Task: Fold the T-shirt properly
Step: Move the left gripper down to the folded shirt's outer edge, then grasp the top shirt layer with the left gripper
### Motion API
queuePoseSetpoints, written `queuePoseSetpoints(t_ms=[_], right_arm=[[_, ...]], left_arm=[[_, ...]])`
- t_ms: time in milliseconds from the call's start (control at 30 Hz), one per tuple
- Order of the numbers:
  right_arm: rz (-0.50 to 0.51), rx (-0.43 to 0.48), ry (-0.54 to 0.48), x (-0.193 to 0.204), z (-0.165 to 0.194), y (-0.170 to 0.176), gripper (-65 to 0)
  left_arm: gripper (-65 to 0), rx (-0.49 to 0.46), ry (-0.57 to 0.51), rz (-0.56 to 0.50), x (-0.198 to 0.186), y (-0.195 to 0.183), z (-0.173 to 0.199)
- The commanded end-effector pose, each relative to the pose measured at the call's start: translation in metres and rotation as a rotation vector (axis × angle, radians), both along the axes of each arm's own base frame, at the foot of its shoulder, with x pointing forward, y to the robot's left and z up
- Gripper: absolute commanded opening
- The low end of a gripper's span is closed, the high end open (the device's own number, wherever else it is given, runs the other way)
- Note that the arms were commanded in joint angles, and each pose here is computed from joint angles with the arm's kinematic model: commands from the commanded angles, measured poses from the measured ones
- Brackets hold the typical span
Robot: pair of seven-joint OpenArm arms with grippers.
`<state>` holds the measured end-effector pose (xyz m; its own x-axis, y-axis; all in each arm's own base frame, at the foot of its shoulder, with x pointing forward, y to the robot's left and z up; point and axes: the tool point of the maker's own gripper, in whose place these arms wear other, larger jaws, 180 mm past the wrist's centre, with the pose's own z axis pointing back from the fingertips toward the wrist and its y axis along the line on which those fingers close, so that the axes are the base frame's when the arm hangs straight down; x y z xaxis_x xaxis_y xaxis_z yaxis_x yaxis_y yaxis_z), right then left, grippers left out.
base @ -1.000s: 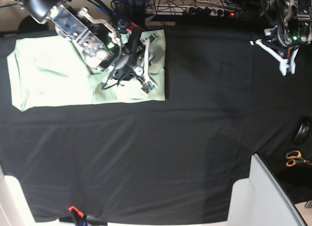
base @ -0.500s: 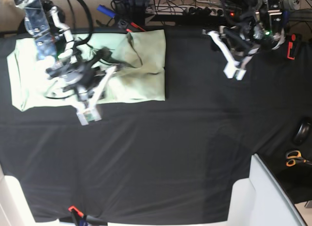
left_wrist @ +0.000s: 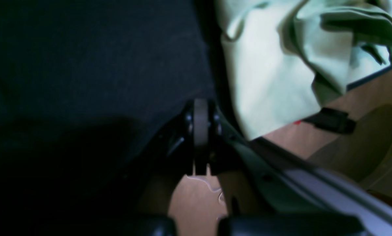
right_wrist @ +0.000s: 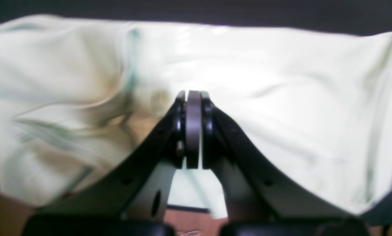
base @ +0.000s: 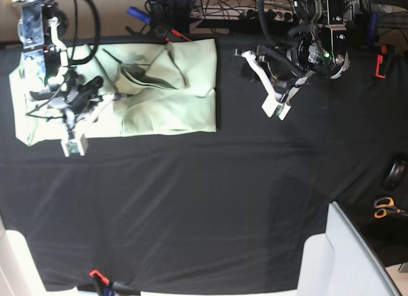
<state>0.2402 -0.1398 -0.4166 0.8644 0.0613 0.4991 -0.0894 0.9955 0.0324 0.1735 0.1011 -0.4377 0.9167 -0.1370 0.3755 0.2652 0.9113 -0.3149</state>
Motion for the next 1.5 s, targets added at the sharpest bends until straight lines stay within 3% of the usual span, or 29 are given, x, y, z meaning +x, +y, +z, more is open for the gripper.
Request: queuePoseSetpoints(t_ms=[0,200,300,433,633,900,1067,1467], right_arm=[[-0.003,0.000,-0.044,0.010,0.009,0.000,-64.7],[-0.015,0.046,-0.037,0.006,0.006,0.016,-64.7],[-0.020,0.054,-0.065,0.006,0.006,0.018,-64.7],[-0.026,0.053,-0.067,0.000,0.003,0.016,-64.7],[-0.104,0.030,-0.073,0.002,0.005,-0.012,-64.7],[-0.122,0.023,-0.058,-0.006,0.001,-0.018,-64.7],[-0.122,0.023,-0.058,-0.006,0.001,-0.018,-64.7],[-0.122,0.021,-0.049,-0.010,-0.001,-0.019,-64.7]], left_arm=[[-65.0,-0.040,-0.060,-0.006,0.017,-0.005,0.012],[-65.0,-0.325,0.018,0.048,0.032,-0.026,-0.001],[-65.0,-0.393,0.028,0.032,0.040,-0.041,0.002],[-65.0,-0.397,0.040,-0.047,0.035,-0.060,0.003],[-65.0,-0.409,0.047,-0.054,0.038,-0.068,0.003],[-65.0,-0.417,0.106,-0.024,0.038,-0.067,-0.014],[-65.0,-0.421,0.113,-0.101,0.038,-0.089,-0.011],[-65.0,-0.412,0.176,-0.016,0.039,-0.103,-0.031]])
